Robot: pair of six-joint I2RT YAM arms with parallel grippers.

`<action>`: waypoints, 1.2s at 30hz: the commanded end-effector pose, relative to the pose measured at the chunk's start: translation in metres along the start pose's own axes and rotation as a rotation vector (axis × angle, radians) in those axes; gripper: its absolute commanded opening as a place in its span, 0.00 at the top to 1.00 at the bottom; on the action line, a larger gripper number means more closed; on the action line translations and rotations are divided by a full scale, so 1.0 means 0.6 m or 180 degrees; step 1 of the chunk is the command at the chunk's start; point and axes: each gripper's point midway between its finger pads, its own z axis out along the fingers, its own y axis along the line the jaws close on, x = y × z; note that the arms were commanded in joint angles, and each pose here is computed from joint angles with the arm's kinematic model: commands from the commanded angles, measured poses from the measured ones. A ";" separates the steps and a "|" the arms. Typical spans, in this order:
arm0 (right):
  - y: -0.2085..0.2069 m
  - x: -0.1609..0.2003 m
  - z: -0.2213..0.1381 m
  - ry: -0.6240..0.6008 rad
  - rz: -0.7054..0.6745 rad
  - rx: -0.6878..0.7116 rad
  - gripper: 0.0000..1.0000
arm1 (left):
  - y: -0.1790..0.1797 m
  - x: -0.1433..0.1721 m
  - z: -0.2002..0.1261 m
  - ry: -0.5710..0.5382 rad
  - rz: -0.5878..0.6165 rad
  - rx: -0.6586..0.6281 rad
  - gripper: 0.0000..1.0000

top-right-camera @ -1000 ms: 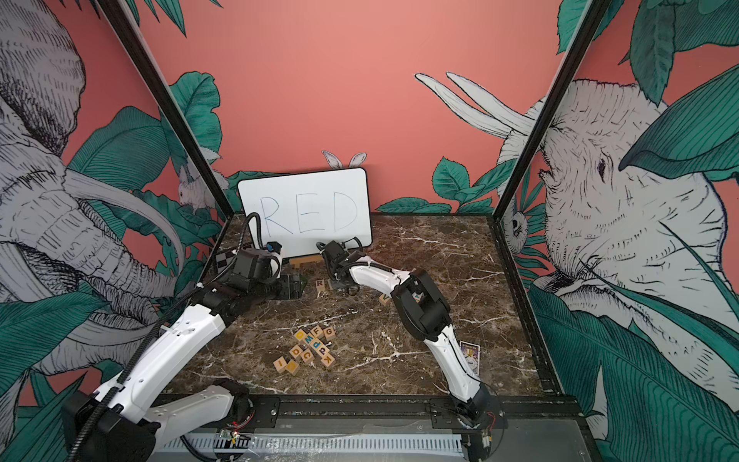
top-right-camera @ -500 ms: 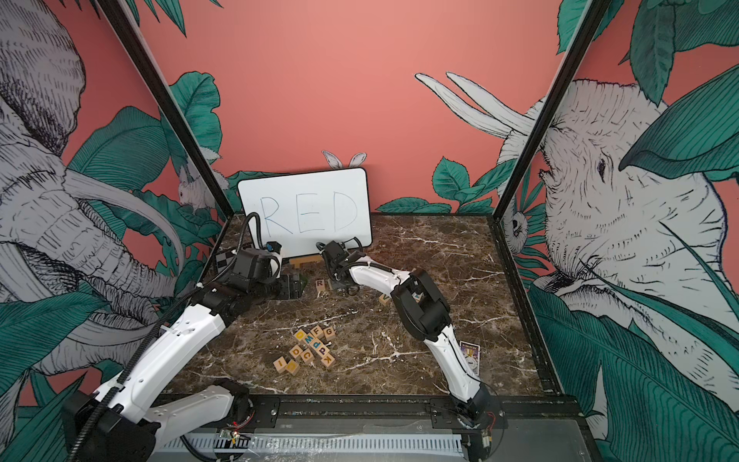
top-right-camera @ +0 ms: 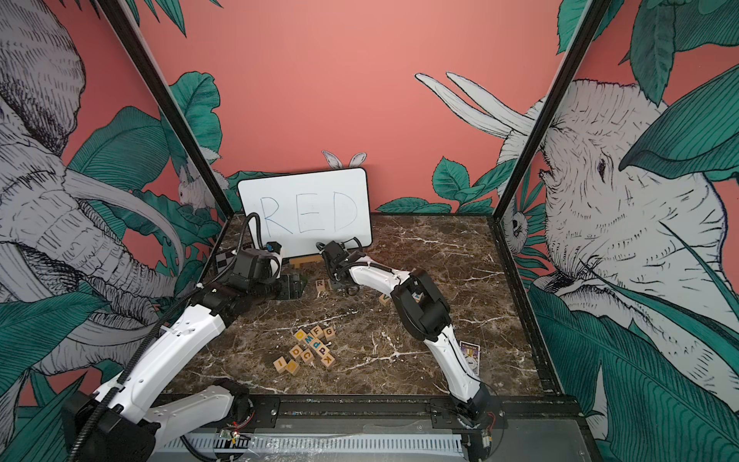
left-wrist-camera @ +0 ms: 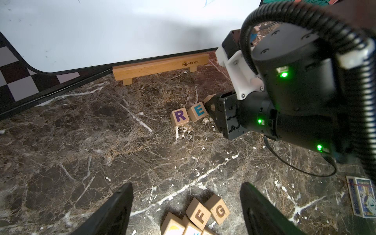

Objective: Assemble the uppercase word "red" with letter blocks
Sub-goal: Place the letter block at the center of the board.

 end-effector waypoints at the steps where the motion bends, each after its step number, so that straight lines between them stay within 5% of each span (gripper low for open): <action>1: 0.009 -0.012 -0.016 -0.0084 -0.0008 -0.0013 0.57 | 0.002 -0.006 -0.009 -0.0107 -0.0028 0.0016 0.16; 13: 0.008 -0.044 -0.087 -0.0334 -0.0018 -0.0097 0.56 | 0.002 -0.005 -0.007 -0.0114 0.0009 0.0035 0.16; 21: -0.004 -0.060 -0.200 -0.0714 -0.0155 -0.0199 0.55 | -0.002 -0.008 -0.006 -0.0166 0.0084 0.0076 0.16; 36: -0.191 0.005 -0.440 -0.2133 -0.0153 0.0263 0.52 | 0.003 -0.006 0.002 -0.0221 0.0239 0.0052 0.15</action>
